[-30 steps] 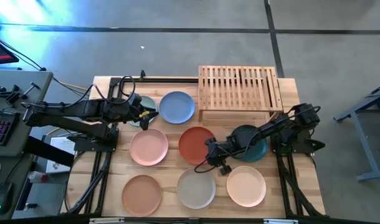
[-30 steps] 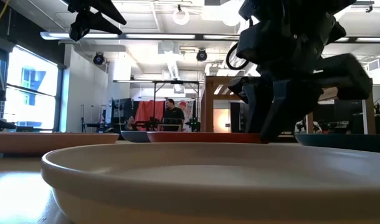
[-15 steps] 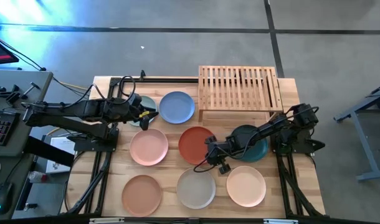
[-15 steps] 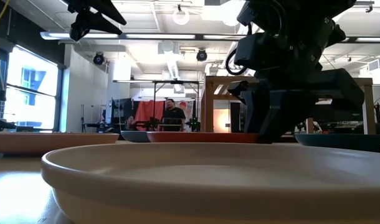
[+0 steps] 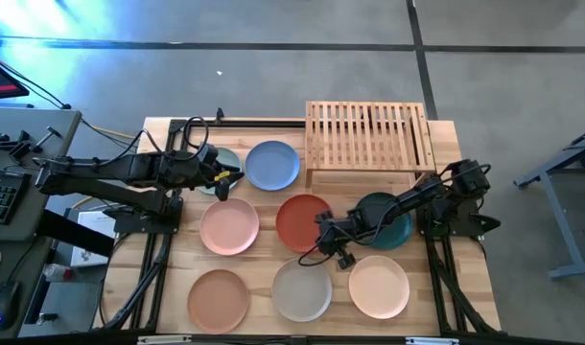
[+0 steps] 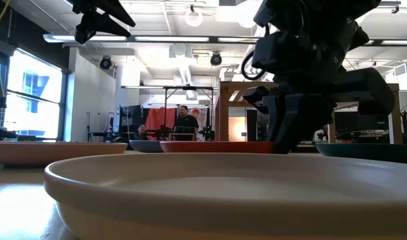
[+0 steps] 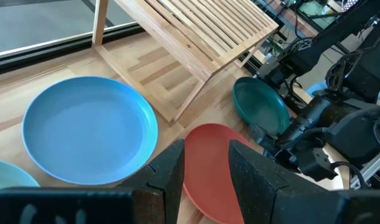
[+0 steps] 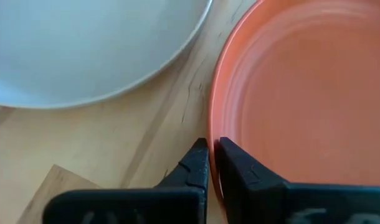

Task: Place and stack plates onto a shelf
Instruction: Put the orange plate on the shelf

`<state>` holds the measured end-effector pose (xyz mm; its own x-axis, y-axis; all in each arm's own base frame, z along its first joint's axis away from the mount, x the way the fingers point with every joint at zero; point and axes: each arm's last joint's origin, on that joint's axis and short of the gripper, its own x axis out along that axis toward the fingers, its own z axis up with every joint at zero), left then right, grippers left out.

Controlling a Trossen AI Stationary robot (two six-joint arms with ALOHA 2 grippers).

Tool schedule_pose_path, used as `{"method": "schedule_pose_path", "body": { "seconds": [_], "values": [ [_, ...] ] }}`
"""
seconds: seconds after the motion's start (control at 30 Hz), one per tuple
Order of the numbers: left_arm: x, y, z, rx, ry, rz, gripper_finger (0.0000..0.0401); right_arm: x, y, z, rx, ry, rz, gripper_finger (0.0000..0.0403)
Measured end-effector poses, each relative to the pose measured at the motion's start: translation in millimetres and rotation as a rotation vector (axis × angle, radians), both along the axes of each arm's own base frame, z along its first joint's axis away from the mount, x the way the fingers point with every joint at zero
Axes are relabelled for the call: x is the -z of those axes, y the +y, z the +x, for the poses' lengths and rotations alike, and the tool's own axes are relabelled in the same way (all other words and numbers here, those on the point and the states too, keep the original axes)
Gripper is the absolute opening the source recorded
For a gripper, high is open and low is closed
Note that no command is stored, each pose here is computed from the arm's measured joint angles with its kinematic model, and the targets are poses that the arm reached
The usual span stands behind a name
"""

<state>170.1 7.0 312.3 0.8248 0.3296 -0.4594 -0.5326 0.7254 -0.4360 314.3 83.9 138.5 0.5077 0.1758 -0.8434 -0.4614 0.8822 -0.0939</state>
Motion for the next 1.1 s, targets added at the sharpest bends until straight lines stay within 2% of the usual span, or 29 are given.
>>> {"method": "schedule_pose_path", "body": {
  "seconds": [0.47,0.83,1.1],
  "values": [
    [0,0,0,0.000,0.000,0.000,0.0113,-50,7,22,-0.031,0.068,-0.004,0.0000],
    [0,0,0,0.000,0.000,0.000,0.0113,-73,9,28,-0.091,0.070,-0.026,0.0000],
    [0,0,0,0.000,0.000,0.000,0.0113,-104,10,33,-0.133,0.076,-0.054,0.0000]
  ]
}}
